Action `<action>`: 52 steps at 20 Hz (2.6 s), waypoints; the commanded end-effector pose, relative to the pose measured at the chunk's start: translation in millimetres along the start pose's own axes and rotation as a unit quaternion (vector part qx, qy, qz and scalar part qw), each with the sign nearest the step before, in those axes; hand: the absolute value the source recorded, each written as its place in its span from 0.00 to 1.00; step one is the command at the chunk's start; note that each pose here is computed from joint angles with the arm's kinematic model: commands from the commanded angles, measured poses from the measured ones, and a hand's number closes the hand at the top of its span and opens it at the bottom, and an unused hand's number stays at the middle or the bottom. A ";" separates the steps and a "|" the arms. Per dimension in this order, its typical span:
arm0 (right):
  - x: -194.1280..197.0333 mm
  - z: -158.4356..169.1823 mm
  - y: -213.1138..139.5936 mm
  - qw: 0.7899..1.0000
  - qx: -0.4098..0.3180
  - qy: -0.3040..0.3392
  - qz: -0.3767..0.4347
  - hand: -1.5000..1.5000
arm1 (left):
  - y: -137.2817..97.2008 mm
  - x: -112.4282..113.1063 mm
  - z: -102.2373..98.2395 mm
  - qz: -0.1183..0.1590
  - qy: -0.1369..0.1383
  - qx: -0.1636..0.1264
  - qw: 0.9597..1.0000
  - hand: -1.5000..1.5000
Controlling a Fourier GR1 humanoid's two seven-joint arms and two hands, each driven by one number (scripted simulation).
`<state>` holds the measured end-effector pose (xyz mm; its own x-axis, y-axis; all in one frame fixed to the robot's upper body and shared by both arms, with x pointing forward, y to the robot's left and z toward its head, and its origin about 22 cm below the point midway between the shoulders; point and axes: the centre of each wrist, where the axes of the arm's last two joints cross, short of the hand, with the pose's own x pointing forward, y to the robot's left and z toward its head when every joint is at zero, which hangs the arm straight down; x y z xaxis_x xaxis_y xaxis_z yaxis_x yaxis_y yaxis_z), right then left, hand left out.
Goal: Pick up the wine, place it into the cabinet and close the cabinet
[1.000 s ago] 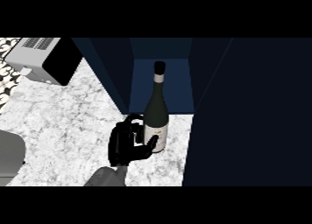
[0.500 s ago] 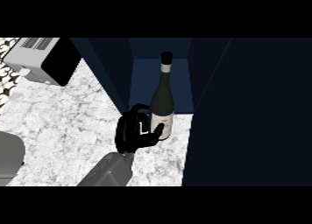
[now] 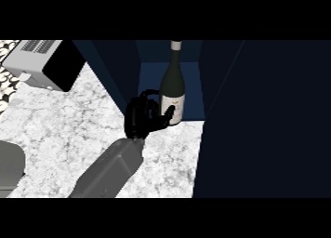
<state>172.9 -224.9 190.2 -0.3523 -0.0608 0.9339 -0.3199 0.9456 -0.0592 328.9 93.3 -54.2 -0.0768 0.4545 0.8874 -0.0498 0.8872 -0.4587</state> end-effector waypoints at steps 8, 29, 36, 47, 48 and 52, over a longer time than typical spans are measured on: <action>-22.7 -15.1 9.0 1.000 0.002 0.003 -0.007 0.00 | -23.6 23.7 -41.8 0.001 -0.019 0.015 1.000 1.00; -14.7 -1.7 12.5 1.000 0.026 -0.014 -0.002 0.00 | -33.0 49.4 -86.1 -0.030 0.010 0.034 0.999 1.00; -9.9 -22.3 7.2 1.000 0.017 -0.022 -0.005 0.00 | -23.4 35.9 -73.1 -0.035 0.019 0.045 0.998 1.00; -17.5 -25.8 19.4 0.998 0.053 -0.032 -0.021 0.00 | -37.6 30.1 -61.4 -0.035 0.016 0.044 0.998 1.00; -22.6 -24.9 16.0 0.998 0.048 -0.024 -0.027 0.00 | -41.6 32.0 -62.1 -0.027 0.012 0.047 0.998 1.00; -22.6 -22.6 15.7 0.998 0.048 -0.025 -0.026 0.00 | -53.2 38.5 -65.6 -0.004 0.010 0.052 0.999 1.00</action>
<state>192.3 -199.0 179.1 -0.3778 -0.1252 0.9174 -0.4238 0.9043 -0.0511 391.0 78.8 -6.1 -0.0462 0.4205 0.9061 -0.1553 0.8931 -0.4223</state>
